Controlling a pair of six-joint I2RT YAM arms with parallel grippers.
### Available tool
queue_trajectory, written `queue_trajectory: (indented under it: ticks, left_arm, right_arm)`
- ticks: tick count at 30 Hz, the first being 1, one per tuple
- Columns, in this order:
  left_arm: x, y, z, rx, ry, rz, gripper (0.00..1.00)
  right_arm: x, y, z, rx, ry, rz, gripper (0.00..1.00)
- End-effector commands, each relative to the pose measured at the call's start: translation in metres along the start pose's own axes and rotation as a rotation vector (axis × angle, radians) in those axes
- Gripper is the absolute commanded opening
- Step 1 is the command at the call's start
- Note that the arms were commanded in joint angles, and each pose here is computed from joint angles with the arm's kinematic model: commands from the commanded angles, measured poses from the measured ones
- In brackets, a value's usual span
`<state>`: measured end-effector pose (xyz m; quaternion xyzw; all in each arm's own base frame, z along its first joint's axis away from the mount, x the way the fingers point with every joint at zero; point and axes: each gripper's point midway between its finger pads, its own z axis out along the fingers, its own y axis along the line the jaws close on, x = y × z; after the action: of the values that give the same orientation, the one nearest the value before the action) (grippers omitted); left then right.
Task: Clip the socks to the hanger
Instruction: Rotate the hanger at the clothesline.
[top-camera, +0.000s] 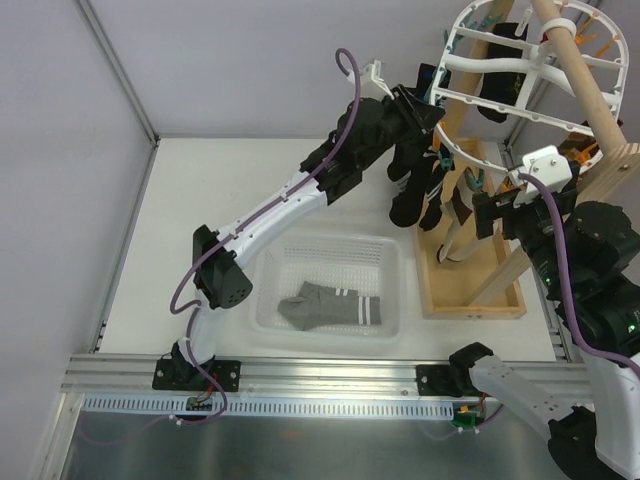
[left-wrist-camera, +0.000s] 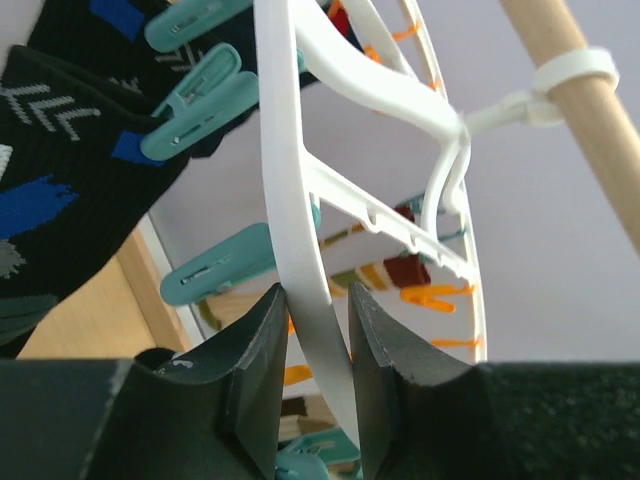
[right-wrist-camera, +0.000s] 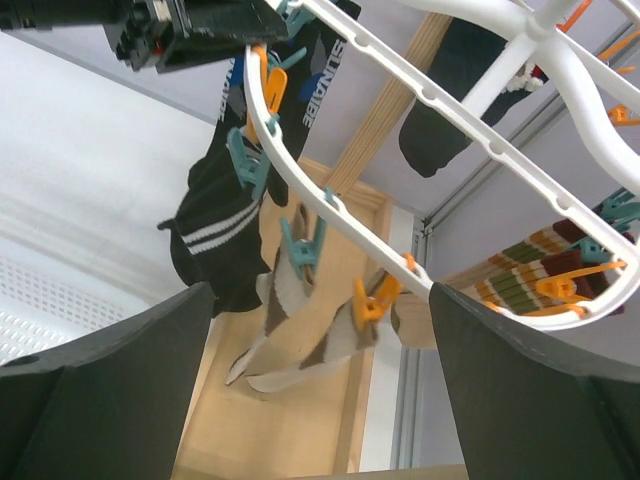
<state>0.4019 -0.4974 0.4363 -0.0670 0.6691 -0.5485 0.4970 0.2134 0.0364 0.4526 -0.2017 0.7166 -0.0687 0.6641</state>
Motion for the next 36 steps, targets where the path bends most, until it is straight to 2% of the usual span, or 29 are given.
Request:
queue_trajectory:
  ticks: [1,4,13,18,22,23,26,28,29,30,31,33,34,36]
  left_arm:
    - [-0.052,-0.01,0.0,0.06,-0.088,0.025,0.04]
    - [-0.065,-0.007,0.007,0.075,-0.104,0.016,0.03]
    - [-0.105,0.014,0.017,0.069,-0.168,-0.027,0.09]
    - [-0.11,0.014,0.017,0.084,-0.164,-0.004,0.14]
    - [-0.113,0.004,0.01,0.108,-0.155,0.035,0.27]
    - [-0.117,-0.003,0.005,0.118,-0.159,0.051,0.33]
    - [-0.122,-0.01,-0.002,0.127,-0.161,0.078,0.36]
    - [-0.121,-0.01,-0.003,0.129,-0.154,0.086,0.42]
    - [-0.123,-0.015,-0.006,0.136,-0.158,0.087,0.46]
    - [-0.121,-0.011,-0.007,0.126,-0.148,0.087,0.57]
    - [-0.116,-0.014,-0.009,0.143,-0.119,0.09,0.62]
    - [-0.115,-0.019,-0.018,0.15,-0.096,0.102,0.68]
    - [-0.119,-0.035,-0.031,0.183,-0.086,0.11,0.71]
    - [-0.109,-0.029,-0.038,0.175,-0.045,0.128,0.73]
  right_arm:
    - [-0.006,-0.014,-0.004,0.065,-0.014,-0.003,0.93]
    - [-0.005,-0.013,0.001,0.056,0.008,-0.033,0.93]
    - [-0.005,-0.004,0.016,-0.008,0.048,-0.157,0.94]
    - [0.006,-0.012,0.032,0.048,0.144,-0.206,0.85]
    - [0.009,-0.014,0.042,0.068,0.185,-0.234,0.75]
    - [0.01,-0.011,0.046,0.059,0.193,-0.24,0.74]
    - [0.009,-0.008,0.047,0.031,0.2,-0.245,0.74]
    - [0.01,-0.007,0.049,0.027,0.207,-0.249,0.74]
    - [0.011,-0.006,0.052,0.024,0.216,-0.256,0.74]
    - [0.013,-0.007,0.053,0.034,0.23,-0.267,0.73]
    - [0.015,-0.009,0.054,0.044,0.241,-0.273,0.72]
    - [0.017,-0.012,0.057,0.071,0.259,-0.277,0.64]
    - [0.016,-0.013,0.058,0.077,0.259,-0.273,0.61]
    - [0.016,-0.012,0.062,0.081,0.262,-0.266,0.46]
